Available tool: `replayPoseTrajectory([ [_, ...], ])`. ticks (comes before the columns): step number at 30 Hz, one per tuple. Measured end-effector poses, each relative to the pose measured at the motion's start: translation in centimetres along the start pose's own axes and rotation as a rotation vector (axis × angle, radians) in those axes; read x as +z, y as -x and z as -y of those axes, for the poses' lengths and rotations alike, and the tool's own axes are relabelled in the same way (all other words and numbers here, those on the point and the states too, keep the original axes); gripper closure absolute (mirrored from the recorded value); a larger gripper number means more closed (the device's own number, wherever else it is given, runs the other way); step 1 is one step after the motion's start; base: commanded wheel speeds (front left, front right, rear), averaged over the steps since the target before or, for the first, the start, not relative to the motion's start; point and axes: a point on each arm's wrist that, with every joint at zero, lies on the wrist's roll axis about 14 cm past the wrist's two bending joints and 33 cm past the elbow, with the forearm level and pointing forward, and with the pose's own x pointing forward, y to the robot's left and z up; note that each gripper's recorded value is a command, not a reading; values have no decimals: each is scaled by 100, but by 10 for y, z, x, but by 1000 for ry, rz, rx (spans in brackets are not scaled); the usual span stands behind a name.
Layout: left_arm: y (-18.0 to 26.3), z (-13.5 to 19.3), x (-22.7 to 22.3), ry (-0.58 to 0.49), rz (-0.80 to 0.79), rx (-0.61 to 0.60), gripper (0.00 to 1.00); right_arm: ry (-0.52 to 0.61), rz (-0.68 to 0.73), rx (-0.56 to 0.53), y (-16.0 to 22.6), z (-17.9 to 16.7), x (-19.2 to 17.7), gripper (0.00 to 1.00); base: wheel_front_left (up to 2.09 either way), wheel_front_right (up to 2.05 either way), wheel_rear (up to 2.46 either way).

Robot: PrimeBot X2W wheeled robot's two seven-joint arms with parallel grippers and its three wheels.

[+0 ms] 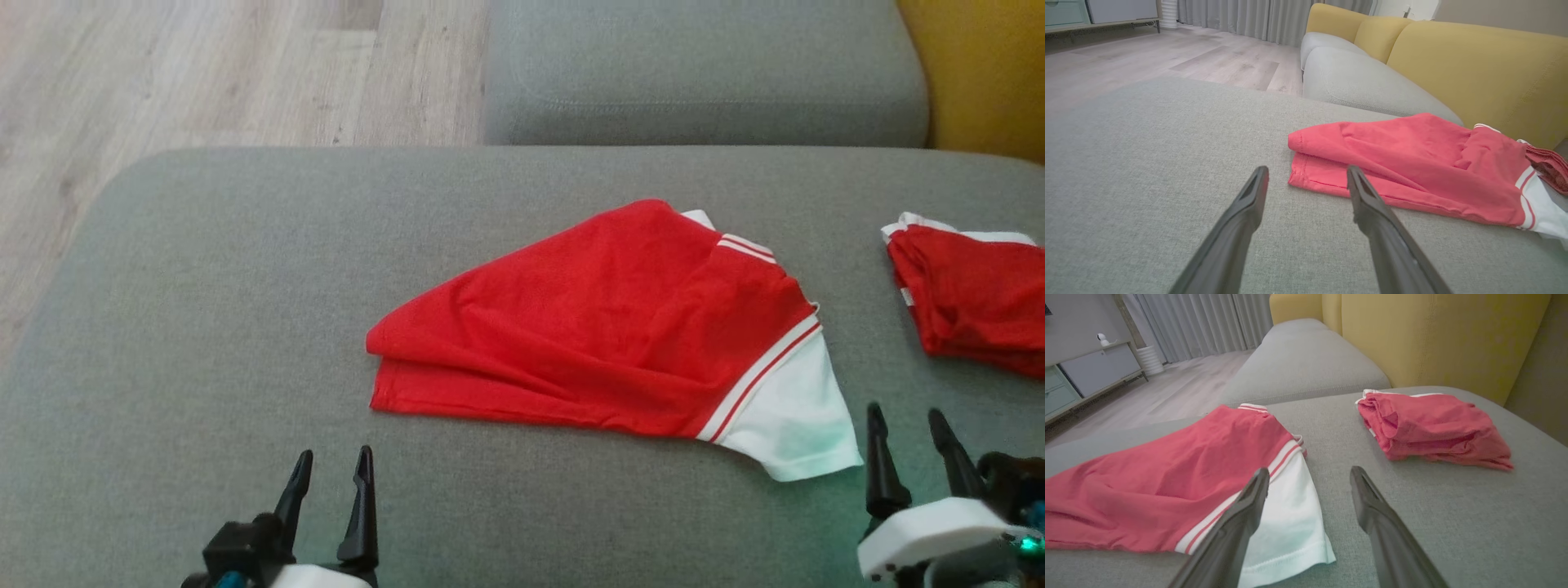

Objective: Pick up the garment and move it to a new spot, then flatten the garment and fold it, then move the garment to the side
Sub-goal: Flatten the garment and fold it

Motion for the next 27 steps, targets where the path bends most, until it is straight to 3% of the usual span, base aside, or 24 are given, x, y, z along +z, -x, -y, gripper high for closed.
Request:
replayPoseTrajectory([
  [10, 14, 6, 1, -3, 13, -12, 0, 49, 94, 84, 5, -29, 27, 0, 0, 0, 0],
  [27, 25, -3, -5, 2, 3, 21, 0, 66, 38, 156, 19, -51, 0, 0, 0, 0, 0],
])
